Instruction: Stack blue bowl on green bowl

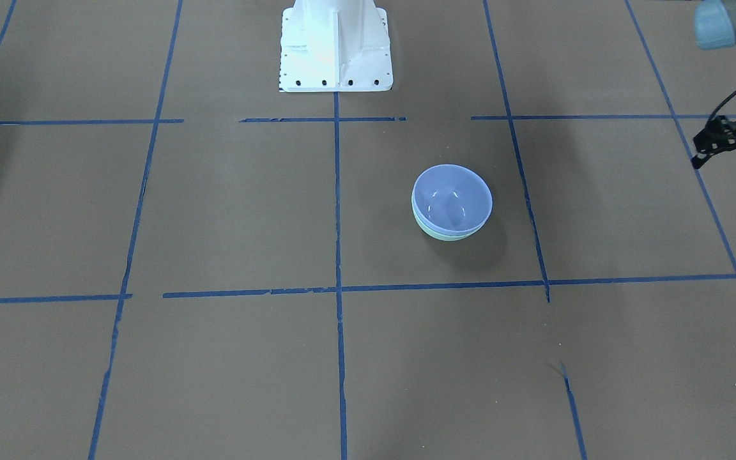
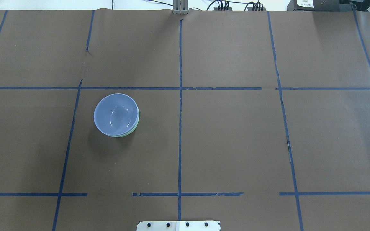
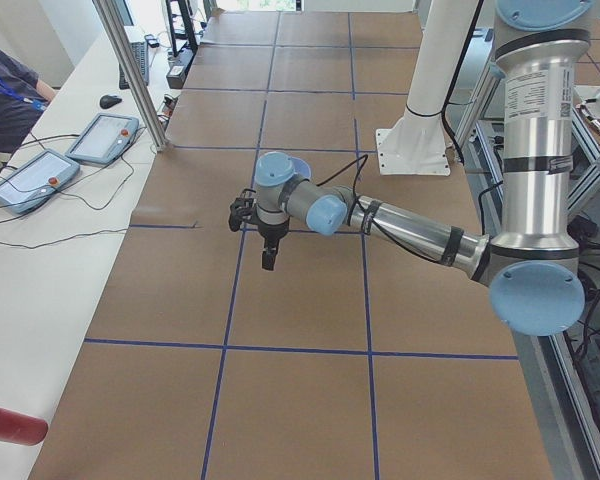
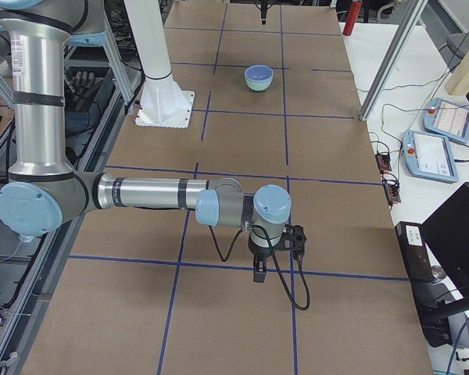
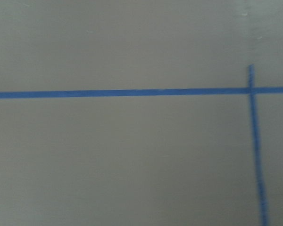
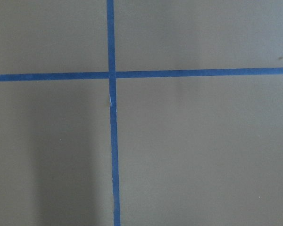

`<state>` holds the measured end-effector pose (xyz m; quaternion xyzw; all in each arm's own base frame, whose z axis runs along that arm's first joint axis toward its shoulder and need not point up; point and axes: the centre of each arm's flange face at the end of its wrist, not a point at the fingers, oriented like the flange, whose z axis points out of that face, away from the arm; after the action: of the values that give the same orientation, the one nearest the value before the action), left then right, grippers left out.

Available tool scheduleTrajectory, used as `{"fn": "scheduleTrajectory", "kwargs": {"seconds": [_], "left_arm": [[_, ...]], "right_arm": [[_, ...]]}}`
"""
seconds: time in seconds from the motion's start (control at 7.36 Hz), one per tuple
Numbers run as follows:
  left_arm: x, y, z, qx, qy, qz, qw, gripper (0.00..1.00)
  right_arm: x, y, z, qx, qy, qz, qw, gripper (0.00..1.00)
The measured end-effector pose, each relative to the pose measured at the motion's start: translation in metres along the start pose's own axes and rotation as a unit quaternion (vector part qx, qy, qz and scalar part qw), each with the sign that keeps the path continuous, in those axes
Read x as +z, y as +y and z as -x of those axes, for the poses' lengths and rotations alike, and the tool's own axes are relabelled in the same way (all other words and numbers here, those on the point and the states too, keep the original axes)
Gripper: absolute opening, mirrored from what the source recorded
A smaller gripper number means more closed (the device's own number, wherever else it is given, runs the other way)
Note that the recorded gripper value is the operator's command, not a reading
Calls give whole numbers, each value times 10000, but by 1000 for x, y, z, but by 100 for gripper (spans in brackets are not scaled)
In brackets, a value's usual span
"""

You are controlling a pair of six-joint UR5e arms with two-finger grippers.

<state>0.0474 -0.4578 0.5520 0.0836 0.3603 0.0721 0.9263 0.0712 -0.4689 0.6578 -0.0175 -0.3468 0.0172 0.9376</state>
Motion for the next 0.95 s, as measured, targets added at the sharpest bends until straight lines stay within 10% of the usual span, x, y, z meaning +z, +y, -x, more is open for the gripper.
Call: {"fn": "scheduleTrajectory", "kwargs": {"seconds": [0.95], "left_arm": [[3,81,132,-378,286,130,9988,100]], "right_arm": [[0,0,0,2,0,0,10000,100]]}}
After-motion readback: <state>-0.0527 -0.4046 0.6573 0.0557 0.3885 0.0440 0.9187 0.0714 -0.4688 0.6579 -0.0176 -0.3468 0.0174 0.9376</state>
